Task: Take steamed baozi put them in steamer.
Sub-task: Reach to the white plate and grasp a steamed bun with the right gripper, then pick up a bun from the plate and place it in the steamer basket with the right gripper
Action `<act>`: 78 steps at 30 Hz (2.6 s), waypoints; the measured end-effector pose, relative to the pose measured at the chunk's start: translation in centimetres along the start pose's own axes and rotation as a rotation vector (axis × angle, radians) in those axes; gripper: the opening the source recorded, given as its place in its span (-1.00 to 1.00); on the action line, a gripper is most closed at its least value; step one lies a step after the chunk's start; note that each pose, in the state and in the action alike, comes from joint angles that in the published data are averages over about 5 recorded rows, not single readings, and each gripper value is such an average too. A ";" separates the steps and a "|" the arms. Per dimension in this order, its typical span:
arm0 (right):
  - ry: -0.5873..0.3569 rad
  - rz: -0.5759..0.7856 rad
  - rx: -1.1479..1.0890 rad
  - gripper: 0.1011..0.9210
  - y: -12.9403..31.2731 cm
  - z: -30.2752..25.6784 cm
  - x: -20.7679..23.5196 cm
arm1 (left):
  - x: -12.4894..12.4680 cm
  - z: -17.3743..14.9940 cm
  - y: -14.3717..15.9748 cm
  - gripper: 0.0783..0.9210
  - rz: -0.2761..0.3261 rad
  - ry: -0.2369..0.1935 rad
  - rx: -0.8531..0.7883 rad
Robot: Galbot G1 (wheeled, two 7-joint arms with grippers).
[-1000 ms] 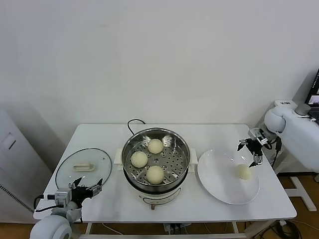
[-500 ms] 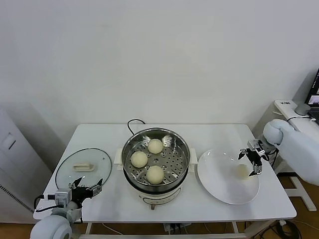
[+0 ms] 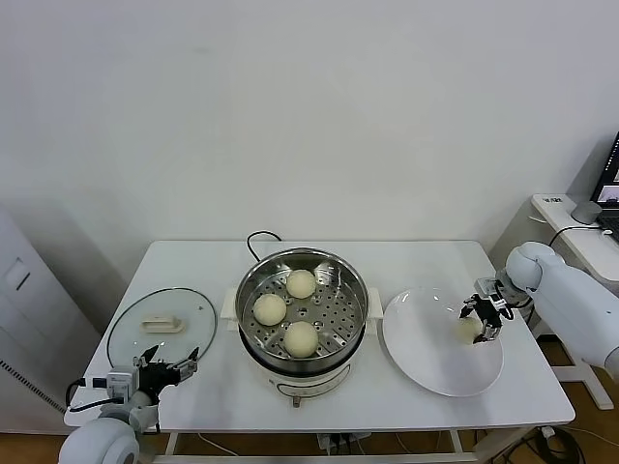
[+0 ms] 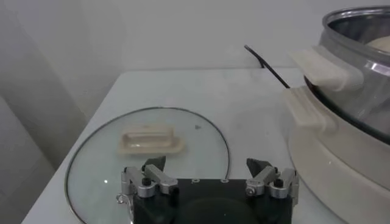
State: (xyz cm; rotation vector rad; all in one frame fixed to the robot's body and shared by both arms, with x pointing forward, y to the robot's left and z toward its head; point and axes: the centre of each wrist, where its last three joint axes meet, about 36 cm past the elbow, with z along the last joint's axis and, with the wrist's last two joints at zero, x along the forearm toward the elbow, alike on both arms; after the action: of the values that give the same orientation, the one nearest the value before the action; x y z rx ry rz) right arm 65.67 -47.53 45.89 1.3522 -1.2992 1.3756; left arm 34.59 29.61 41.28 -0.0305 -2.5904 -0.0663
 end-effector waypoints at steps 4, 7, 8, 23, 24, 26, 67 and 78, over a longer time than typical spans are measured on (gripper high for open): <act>-0.002 -0.006 -0.007 -0.10 -0.1 0.0 0.3 | 0.0 0.0 0.1 0.77 -0.002 0.000 -0.001; -0.004 -0.010 -0.012 -0.12 -0.3 0.0 1.0 | 0.0 0.0 0.1 0.77 -0.003 0.001 -0.001; -0.005 -0.011 -0.013 -0.12 -0.4 -0.1 1.4 | 0.1 0.0 0.1 0.77 -0.003 0.001 0.000; -0.066 0.025 -0.024 -0.11 -4.5 -5.7 14.4 | 0.3 0.0 -0.5 0.77 -0.009 -0.003 -0.001; -0.075 0.030 -0.023 -0.11 -4.8 -6.5 15.4 | 0.3 0.0 -0.6 0.77 -0.009 -0.004 -0.002; -0.090 0.039 -0.023 -0.11 -5.4 -8.1 17.2 | 0.3 0.0 -0.7 0.77 -0.008 -0.005 -0.003; -0.142 0.000 -0.119 -0.11 -6.0 -33.5 17.1 | 0.8 -0.1 -0.5 0.77 -0.011 -0.016 0.002; -0.125 -0.011 -0.108 -0.11 -5.8 -34.4 13.5 | 0.6 0.0 -0.4 0.77 -0.014 -0.013 0.007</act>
State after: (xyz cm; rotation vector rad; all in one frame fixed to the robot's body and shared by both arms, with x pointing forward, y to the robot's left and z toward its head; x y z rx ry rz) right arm 63.81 -14.45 63.28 1.3876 -1.4248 1.2122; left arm 34.02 29.17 41.58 -0.0098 -2.6042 -0.0627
